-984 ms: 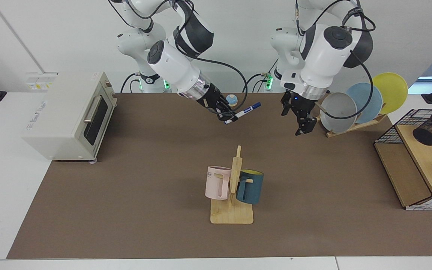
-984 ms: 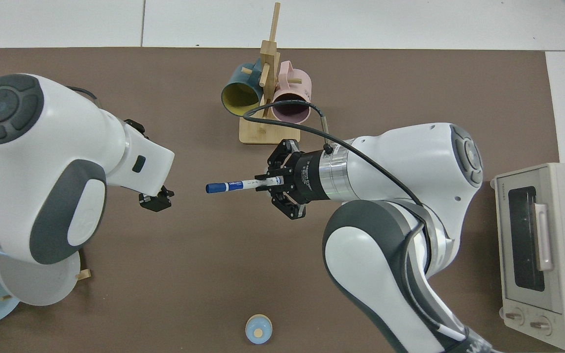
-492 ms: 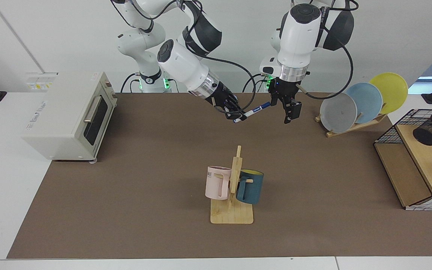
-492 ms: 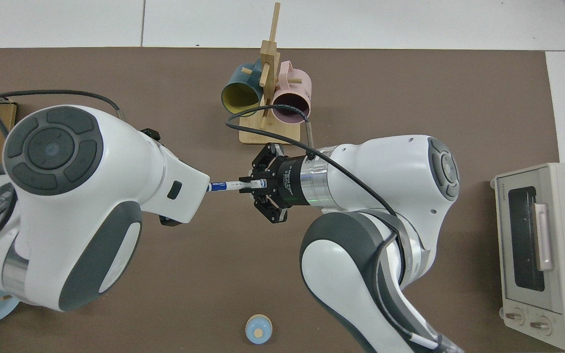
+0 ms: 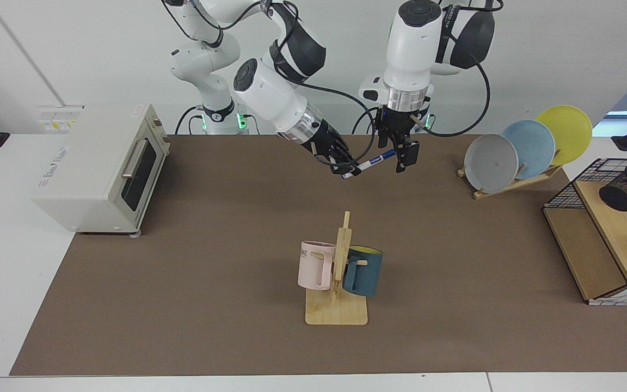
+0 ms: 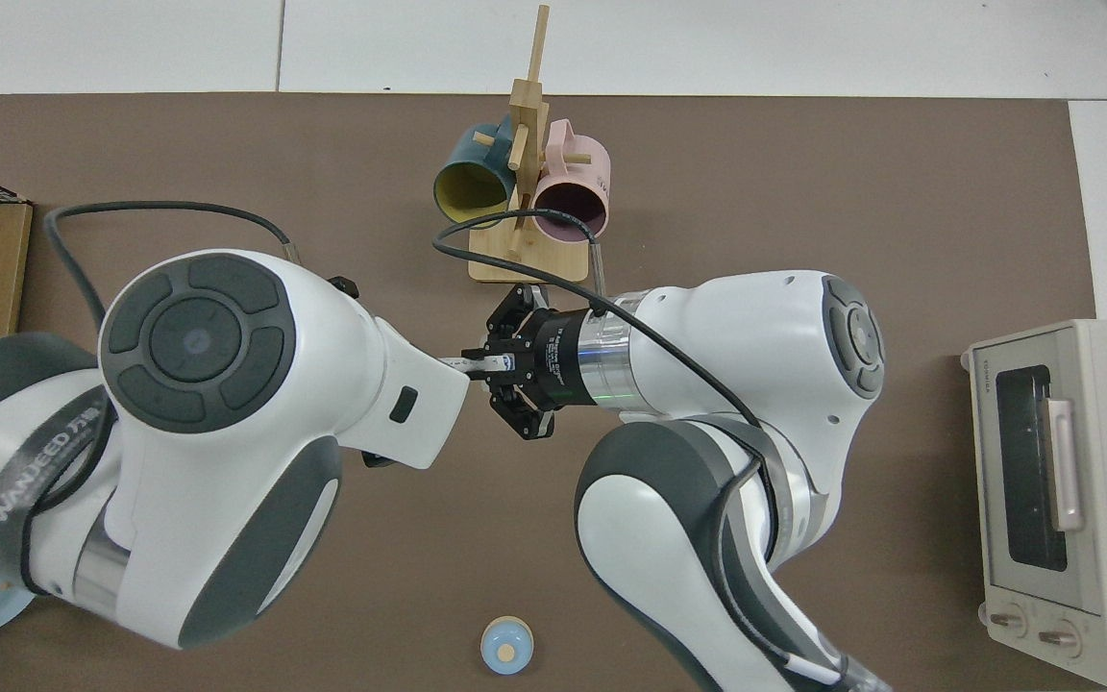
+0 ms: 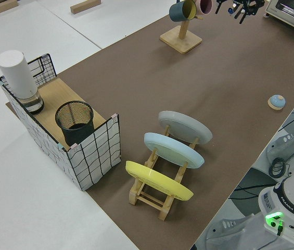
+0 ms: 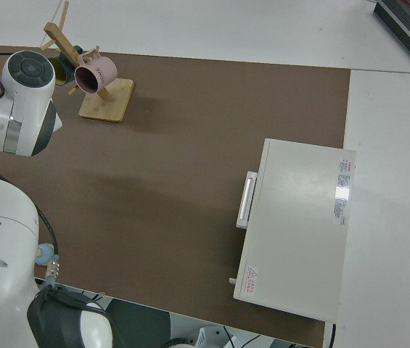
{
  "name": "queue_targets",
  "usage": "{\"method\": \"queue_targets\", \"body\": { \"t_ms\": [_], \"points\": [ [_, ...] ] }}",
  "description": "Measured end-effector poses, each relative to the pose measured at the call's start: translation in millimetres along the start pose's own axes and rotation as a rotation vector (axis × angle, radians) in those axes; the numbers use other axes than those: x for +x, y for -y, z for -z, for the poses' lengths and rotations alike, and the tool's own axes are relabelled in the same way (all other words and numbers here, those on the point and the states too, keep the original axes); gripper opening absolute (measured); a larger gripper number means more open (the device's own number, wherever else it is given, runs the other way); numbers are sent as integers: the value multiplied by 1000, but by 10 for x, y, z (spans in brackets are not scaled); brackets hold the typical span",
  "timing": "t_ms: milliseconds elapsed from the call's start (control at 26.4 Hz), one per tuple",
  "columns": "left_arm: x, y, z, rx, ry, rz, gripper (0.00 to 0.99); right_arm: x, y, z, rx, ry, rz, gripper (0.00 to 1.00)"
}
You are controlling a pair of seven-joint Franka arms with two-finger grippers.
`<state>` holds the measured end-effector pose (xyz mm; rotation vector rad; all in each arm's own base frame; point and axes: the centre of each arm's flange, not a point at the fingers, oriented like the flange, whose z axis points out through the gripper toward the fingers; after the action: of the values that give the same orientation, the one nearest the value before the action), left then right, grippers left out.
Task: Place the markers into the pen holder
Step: 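Grasp the marker's free end with the left gripper while the right holds, then open the right gripper and withdraw while the left gripper pulls the marker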
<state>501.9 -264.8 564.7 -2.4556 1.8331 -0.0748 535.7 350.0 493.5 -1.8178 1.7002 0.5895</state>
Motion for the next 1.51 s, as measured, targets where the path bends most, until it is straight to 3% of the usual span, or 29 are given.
{"method": "queue_targets", "body": {
  "t_ms": [76,189,378,416,454,568,605,681,1022,1135,1324,1514],
  "points": [
    [30,-32,4,0,-1,-6,943,-1,-3,-6,-1,0,0,167],
    [49,-54,12,2,-1,-11,749,-1,-4,-8,-1,0,0,167],
    [50,-58,25,5,-3,-11,652,3,-3,-11,-2,-1,-1,167],
    [50,-58,27,5,-3,-11,595,5,-3,-11,-2,-1,-1,167],
    [49,-58,29,6,-3,-11,471,6,-3,-12,-2,-1,-1,167],
    [40,-41,35,16,-2,-11,335,4,-14,-24,-5,-2,0,167],
    [33,-34,33,17,0,-10,225,-1,-19,-29,-6,-1,0,167],
    [36,-44,29,14,3,-13,154,-7,-15,-27,-1,-1,2,167],
    [35,-45,26,13,4,-14,145,-8,-18,-30,-1,-3,6,167],
    [38,-51,25,12,5,-12,145,2,-16,-30,1,-18,19,238],
    [9,-25,26,12,5,-4,145,60,-37,-61,-12,-108,101,555],
    [-11,-11,23,10,8,1,145,162,-80,-88,-83,-225,290,802]
  ]
}}
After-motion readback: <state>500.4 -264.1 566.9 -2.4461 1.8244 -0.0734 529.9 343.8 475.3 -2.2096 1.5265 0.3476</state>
